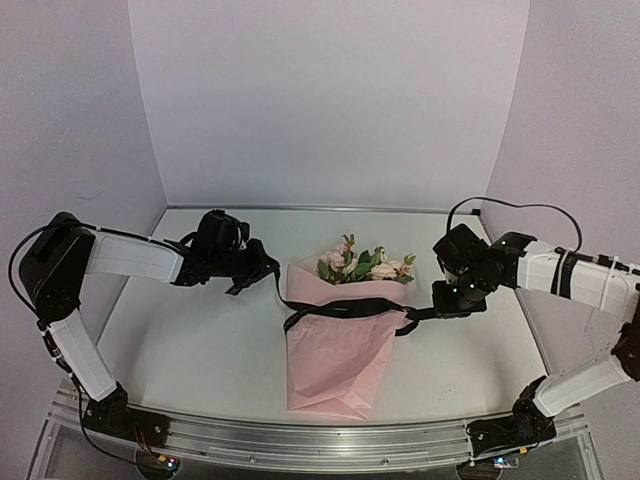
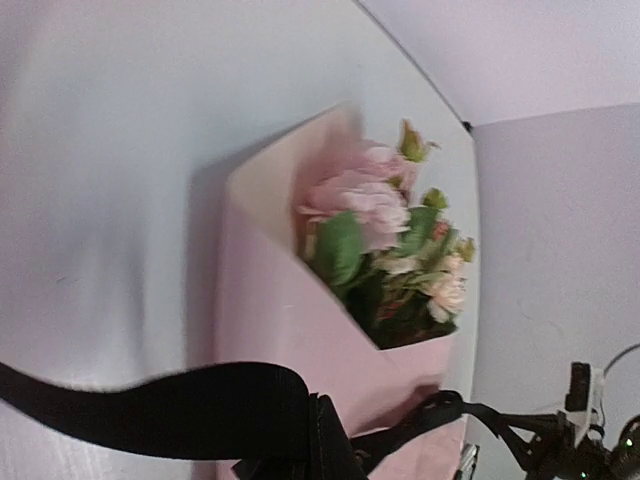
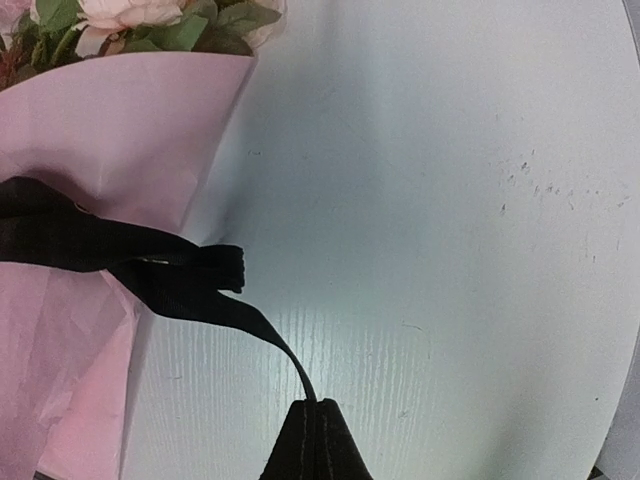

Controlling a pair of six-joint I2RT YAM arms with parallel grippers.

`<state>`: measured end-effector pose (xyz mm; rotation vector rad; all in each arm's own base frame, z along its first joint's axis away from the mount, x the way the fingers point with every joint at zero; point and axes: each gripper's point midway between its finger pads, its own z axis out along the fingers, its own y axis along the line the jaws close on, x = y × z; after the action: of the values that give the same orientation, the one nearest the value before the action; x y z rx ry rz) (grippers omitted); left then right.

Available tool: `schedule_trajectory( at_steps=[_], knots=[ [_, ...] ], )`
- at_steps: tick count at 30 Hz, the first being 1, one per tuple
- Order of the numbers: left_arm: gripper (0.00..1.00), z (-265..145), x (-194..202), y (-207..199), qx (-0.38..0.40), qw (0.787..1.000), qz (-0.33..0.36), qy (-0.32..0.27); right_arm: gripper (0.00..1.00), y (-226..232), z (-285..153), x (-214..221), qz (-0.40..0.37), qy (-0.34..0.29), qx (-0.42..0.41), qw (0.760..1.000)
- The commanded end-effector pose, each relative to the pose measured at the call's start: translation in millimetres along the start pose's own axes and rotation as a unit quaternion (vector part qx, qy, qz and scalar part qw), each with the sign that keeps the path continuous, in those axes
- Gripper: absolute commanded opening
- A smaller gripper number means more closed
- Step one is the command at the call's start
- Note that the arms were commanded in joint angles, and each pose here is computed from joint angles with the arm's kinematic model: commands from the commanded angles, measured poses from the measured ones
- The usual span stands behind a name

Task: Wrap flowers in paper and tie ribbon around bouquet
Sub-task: Cross the ribbon over the folded bouquet.

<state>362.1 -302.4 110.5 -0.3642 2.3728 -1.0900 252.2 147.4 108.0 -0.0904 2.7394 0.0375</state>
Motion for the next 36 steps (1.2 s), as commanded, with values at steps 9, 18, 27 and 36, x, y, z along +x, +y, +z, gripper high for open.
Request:
schedule_trajectory(
  at_steps=[9,18,27,36],
  knots=[
    [0.0,-11.6,37.6,-104.7,0.179,0.965,0.151,0.121,0.0,-12.3,-63.7,-43.0,0.03,-0.092,0.0,0.995],
    [0.0,-16.7,55.2,-91.1,0.172,0.965,0.145,0.137,0.0,14.3,-91.2,-3.8,0.011,-0.08,-0.092,0.992],
    [0.0,-16.3,63.9,-80.4,0.171,0.966,0.137,0.141,0.0,11.8,-87.4,44.5,0.008,-0.079,-0.116,0.99],
    [0.0,-10.9,73.0,-66.0,0.148,0.969,0.13,0.149,0.0,26.9,-75.1,74.3,-0.028,-0.037,-0.143,0.989]
  ],
)
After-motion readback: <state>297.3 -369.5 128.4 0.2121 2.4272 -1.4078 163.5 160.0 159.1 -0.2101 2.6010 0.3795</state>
